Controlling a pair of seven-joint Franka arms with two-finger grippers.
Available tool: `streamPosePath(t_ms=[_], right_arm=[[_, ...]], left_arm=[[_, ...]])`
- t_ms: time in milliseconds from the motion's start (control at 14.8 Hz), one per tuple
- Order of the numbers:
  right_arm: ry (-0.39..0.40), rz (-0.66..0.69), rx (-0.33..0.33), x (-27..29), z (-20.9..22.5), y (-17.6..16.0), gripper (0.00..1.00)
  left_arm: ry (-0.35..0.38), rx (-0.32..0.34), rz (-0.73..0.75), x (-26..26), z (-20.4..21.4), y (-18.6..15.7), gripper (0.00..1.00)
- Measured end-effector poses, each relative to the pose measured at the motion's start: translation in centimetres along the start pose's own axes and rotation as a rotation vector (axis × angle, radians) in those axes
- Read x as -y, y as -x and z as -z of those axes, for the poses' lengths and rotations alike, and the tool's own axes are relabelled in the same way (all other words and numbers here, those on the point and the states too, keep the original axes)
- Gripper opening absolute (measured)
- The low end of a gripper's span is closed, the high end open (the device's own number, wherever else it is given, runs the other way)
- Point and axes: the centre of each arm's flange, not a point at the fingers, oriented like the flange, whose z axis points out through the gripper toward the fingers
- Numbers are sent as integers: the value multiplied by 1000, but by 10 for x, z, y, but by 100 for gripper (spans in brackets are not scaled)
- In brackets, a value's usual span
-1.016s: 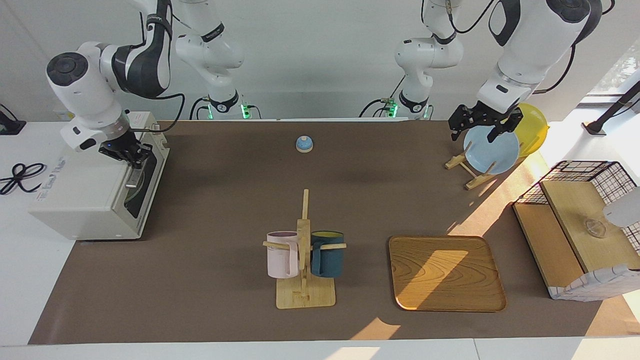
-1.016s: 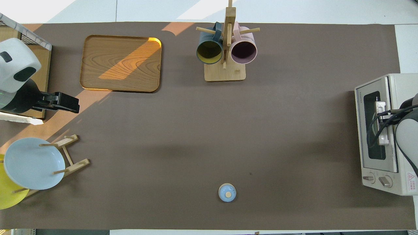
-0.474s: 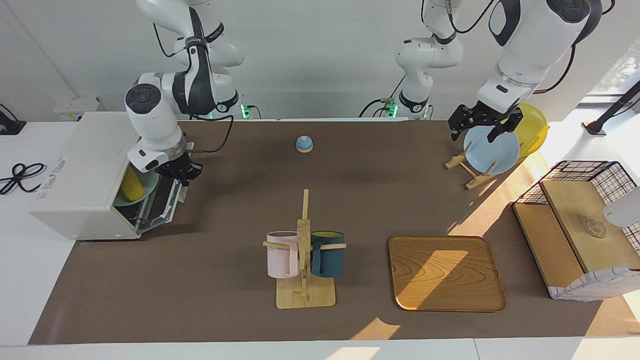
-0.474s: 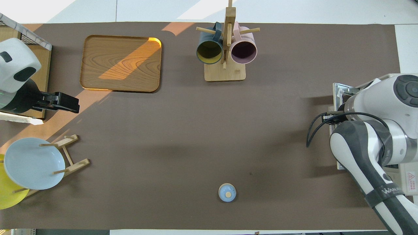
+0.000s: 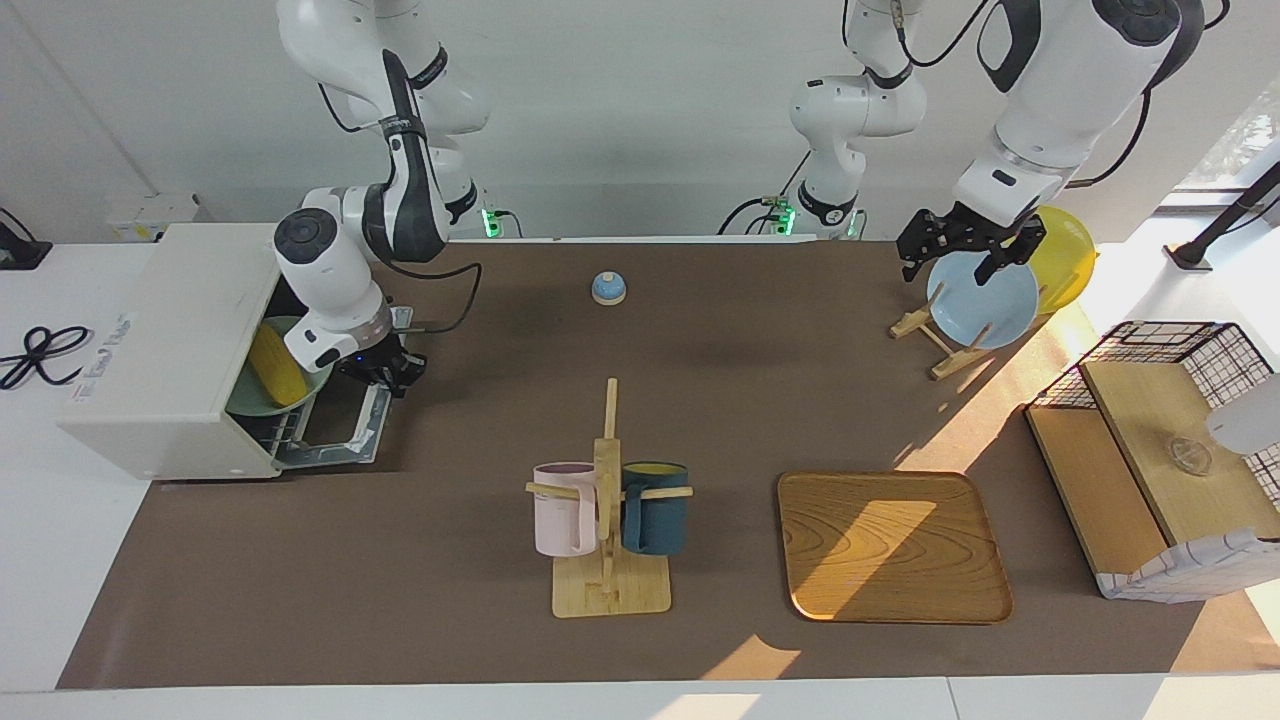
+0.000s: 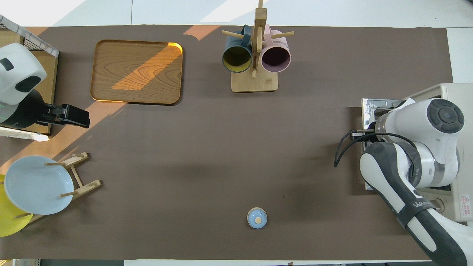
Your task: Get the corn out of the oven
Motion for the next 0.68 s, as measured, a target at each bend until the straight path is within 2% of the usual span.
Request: streamPosePath(t_ms=[339,474,677], right_arm=[[-25,-29,3,3,-22,-3,1],[-25,-26,-2,26,-15,-7,1],[-16,-15,51,49,11,-15,1]], left_arm=[[0,0,0,0,0,0,100],[0,0,0,0,0,0,100],[0,0,0,0,0,0,100]])
